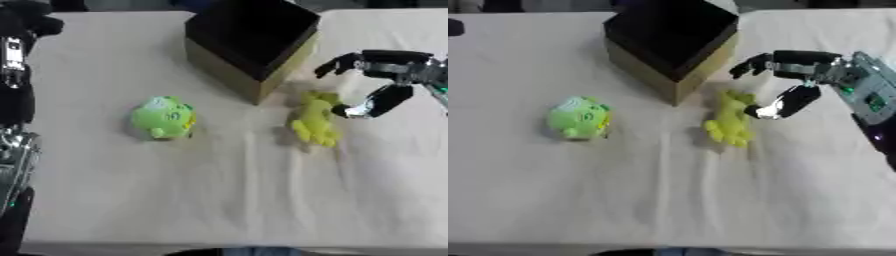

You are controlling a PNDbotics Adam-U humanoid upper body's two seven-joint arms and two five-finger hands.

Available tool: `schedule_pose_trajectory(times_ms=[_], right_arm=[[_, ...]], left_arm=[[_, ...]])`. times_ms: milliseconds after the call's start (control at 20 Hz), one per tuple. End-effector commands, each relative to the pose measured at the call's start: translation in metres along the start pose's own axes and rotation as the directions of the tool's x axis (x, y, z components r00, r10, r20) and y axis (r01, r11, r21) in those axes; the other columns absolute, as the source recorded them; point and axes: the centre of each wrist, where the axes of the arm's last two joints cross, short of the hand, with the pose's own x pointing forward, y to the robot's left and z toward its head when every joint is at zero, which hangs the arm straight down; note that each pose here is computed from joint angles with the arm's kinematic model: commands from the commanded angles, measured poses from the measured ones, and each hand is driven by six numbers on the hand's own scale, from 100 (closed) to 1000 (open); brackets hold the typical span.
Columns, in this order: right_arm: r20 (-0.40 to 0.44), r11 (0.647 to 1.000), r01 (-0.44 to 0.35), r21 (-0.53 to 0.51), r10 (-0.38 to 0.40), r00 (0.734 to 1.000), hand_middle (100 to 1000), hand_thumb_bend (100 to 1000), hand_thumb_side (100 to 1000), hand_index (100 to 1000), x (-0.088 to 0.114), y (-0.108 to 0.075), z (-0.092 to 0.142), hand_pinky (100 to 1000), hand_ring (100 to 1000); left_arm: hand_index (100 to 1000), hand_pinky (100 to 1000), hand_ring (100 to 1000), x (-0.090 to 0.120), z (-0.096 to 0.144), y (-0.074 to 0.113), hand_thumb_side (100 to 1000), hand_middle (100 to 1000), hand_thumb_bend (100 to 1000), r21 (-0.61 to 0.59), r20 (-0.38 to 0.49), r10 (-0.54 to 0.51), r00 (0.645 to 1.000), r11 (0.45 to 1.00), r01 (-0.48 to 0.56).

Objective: Pick up objects on the table and place them in the box.

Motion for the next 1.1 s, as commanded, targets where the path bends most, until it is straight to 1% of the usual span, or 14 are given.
schedule_pose_trajectory(times_ms=[50, 300, 450, 700, 1100], right_arm=[[0.271, 0.923, -0.277, 0.266, 0.205, 0.941, 862, 278, 410, 1000, 0.003, -0.013, 0.005, 897, 946], [0.281, 0.923, -0.276, 0.267, 0.200, 0.939, 856, 248, 435, 1000, 0.005, -0.011, -0.001, 897, 941], [0.287, 0.929, -0.259, 0.263, 0.181, 0.941, 850, 223, 453, 1000, 0.004, -0.005, -0.003, 898, 935], [0.288, 0.933, -0.246, 0.264, 0.167, 0.943, 846, 210, 469, 1000, 0.003, 0.002, -0.001, 899, 933], [0.270, 0.923, -0.248, 0.294, 0.168, 0.948, 845, 217, 504, 1000, -0.001, 0.000, 0.002, 899, 932]], left_arm=[[688, 701, 642, 0.007, -0.006, 0.003, 778, 644, 100, -0.020, 0.032, -0.015, 0.999, 1.000, 0.016], [687, 701, 642, 0.007, -0.006, 0.003, 779, 644, 100, -0.023, 0.032, -0.012, 0.999, 1.000, 0.013], [685, 701, 642, 0.007, -0.006, 0.002, 779, 644, 100, -0.027, 0.033, -0.010, 0.999, 1.000, 0.011], [685, 701, 645, 0.007, -0.006, 0.002, 779, 645, 100, -0.028, 0.035, -0.005, 0.999, 1.000, 0.006], [684, 701, 646, 0.007, -0.007, 0.002, 780, 645, 100, -0.030, 0.037, -0.004, 0.999, 1.000, 0.005]])
